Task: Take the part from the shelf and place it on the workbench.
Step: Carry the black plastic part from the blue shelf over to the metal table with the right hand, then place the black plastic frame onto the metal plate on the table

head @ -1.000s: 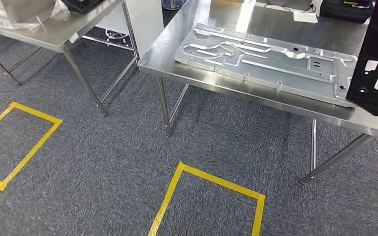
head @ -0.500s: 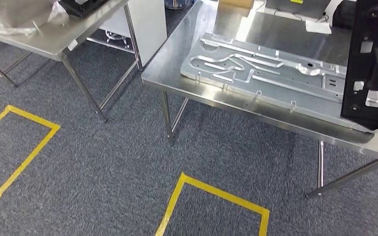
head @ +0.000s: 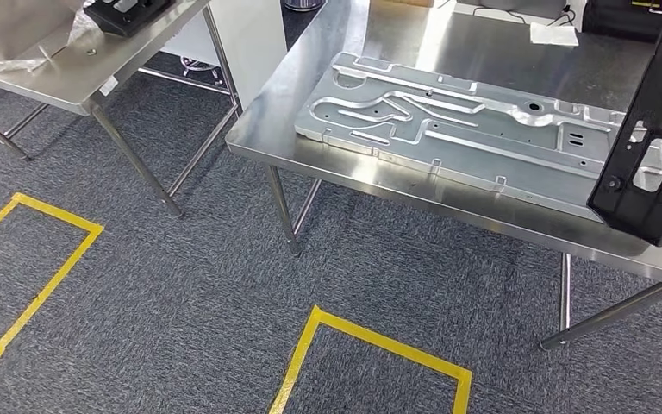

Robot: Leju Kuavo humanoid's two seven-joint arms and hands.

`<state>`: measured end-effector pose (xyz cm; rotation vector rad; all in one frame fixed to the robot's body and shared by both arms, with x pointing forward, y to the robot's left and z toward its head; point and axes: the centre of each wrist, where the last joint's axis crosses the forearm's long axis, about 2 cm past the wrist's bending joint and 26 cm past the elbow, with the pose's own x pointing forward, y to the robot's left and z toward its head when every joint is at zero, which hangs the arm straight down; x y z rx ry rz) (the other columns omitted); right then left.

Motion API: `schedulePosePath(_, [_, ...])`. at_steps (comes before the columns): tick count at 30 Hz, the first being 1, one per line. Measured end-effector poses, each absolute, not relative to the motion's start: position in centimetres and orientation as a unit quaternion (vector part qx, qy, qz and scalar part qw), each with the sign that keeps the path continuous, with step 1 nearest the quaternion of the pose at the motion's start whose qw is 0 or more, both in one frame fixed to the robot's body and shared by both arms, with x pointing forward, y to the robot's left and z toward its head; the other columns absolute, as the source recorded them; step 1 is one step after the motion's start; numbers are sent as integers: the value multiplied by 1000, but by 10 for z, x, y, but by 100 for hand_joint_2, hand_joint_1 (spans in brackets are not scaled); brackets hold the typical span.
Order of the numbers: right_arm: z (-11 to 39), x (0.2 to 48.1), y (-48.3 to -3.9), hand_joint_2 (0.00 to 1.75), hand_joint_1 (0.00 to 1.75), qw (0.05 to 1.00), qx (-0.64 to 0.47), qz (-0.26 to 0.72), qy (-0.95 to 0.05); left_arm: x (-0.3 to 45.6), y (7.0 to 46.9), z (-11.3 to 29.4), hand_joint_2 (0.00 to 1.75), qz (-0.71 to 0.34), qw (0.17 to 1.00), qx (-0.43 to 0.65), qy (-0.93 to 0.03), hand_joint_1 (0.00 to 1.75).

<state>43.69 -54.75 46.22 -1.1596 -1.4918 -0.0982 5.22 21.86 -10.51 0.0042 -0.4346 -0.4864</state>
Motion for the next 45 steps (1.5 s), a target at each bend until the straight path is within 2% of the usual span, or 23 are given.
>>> schedulePosePath(15, [503,434,-543,175,175,568,-506,-44,-648,51,218,-105,175,-239,947,-4,-216,0])
schedulePosePath(24, [595,419,-523,175,175,537,-525,-38,-659,50,219,-105,175,-232,950,-2,-211,0])
schedulePosePath(29, [625,413,-505,175,175,519,-528,-35,-672,51,219,-105,175,-230,950,-2,-209,0])
schedulePosePath(45, [627,417,-496,175,175,515,-534,-31,-671,47,215,-105,175,-230,952,-17,-201,0])
